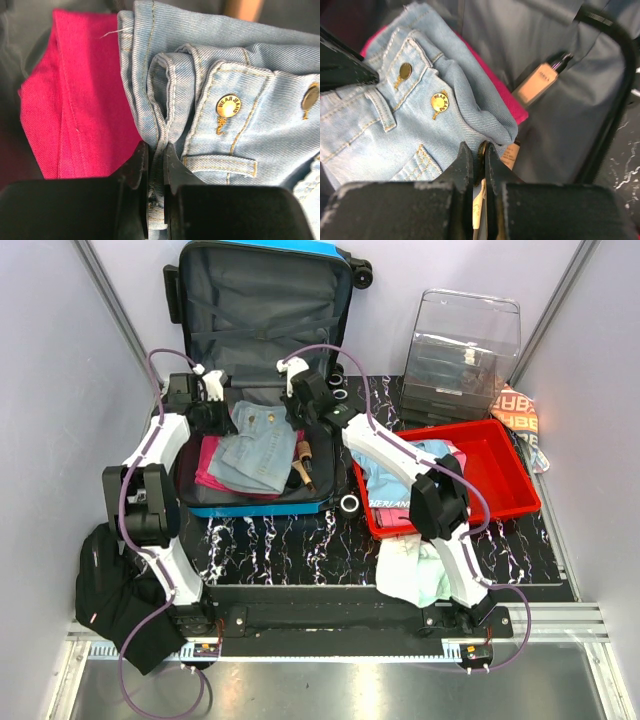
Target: Open, take out, and arrange the luggage
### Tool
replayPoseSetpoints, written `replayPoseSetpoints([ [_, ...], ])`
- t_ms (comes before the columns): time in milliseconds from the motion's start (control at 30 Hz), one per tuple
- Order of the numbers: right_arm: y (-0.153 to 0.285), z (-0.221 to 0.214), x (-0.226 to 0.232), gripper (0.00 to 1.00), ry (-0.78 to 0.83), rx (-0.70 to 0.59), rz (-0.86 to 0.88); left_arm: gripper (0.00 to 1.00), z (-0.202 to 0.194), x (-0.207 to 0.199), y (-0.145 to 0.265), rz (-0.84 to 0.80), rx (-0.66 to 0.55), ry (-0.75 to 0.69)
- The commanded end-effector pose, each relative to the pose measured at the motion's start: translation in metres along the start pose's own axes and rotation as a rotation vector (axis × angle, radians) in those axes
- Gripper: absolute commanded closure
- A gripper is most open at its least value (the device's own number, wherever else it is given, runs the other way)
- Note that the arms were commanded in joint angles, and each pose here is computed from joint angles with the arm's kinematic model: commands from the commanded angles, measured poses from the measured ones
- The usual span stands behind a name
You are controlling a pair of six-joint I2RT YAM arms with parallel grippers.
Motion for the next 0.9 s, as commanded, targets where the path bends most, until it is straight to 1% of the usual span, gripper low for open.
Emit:
replayPoseSetpoints([
  [0,0.041,0.057,-0.023,1.00,-0.003,-0.162,-0.067,1.00,0.025,-0.018,0.027,-0.051,-0.095,-0.028],
  [133,0.051,0.064,-0.029,1.00,0.001,-0.181,-0.080,1.00,0.033,-0.031,0.041,-0.098,-0.123,-0.022],
  [300,0.078,0.081,-0.041,1.00,0.005,-0.225,-0.093,1.00,0.034,-0.061,0.056,-0.236,-0.136,0.045],
  [400,0.099,0.087,-0.057,1.00,0.007,-0.247,-0.119,1.00,0.032,-0.085,0.060,-0.314,-0.127,0.071],
  [433,0.101,0.083,-0.066,1.00,0.001,-0.238,-0.136,1.00,0.031,-0.091,0.061,-0.331,-0.124,0.072],
  [467,0.112,0.087,-0.075,1.00,0.021,-0.250,-0.151,1.00,0.028,-0.108,0.061,-0.368,-0.105,0.066],
  [533,0.118,0.079,-0.085,1.00,0.022,-0.235,-0.157,1.00,0.028,-0.122,0.060,-0.401,-0.095,0.073],
  [567,0.131,0.082,-0.095,1.00,0.018,-0.251,-0.179,1.00,0.024,-0.137,0.058,-0.437,-0.067,0.092],
  [633,0.138,0.069,-0.103,1.00,0.032,-0.221,-0.196,1.00,0.020,-0.154,0.054,-0.475,-0.041,0.096],
  [667,0.154,0.071,-0.112,1.00,0.027,-0.236,-0.220,1.00,0.012,-0.176,0.052,-0.510,-0.012,0.080],
  [700,0.160,0.067,-0.120,1.00,0.026,-0.229,-0.239,1.00,0.007,-0.186,0.048,-0.526,0.010,0.072],
  [733,0.162,0.051,-0.126,1.00,0.023,-0.191,-0.252,1.00,0.002,-0.198,0.046,-0.544,0.025,0.060],
  [767,0.178,0.052,-0.131,1.00,0.014,-0.203,-0.264,1.00,-0.007,-0.220,0.044,-0.577,0.061,0.046],
  [800,0.186,0.044,-0.149,1.00,-0.005,-0.186,-0.302,1.00,-0.013,-0.229,0.038,-0.591,0.085,0.043],
  [833,0.187,0.026,-0.156,1.00,-0.022,-0.140,-0.314,1.00,-0.017,-0.239,0.034,-0.607,0.102,0.036],
  [867,0.202,0.023,-0.165,1.00,-0.037,-0.145,-0.340,1.00,-0.023,-0.260,0.034,-0.639,0.122,0.015],
])
Point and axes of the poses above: each gripper's point midway between its finger pads, its own y axis back along the fingers, its own x axis along the line the jaws close on, z = x × y, the point moved 5 cm from there along y, back along the fingers, and after that the axes turned 7 degrees about y, right-handed, at the moved point
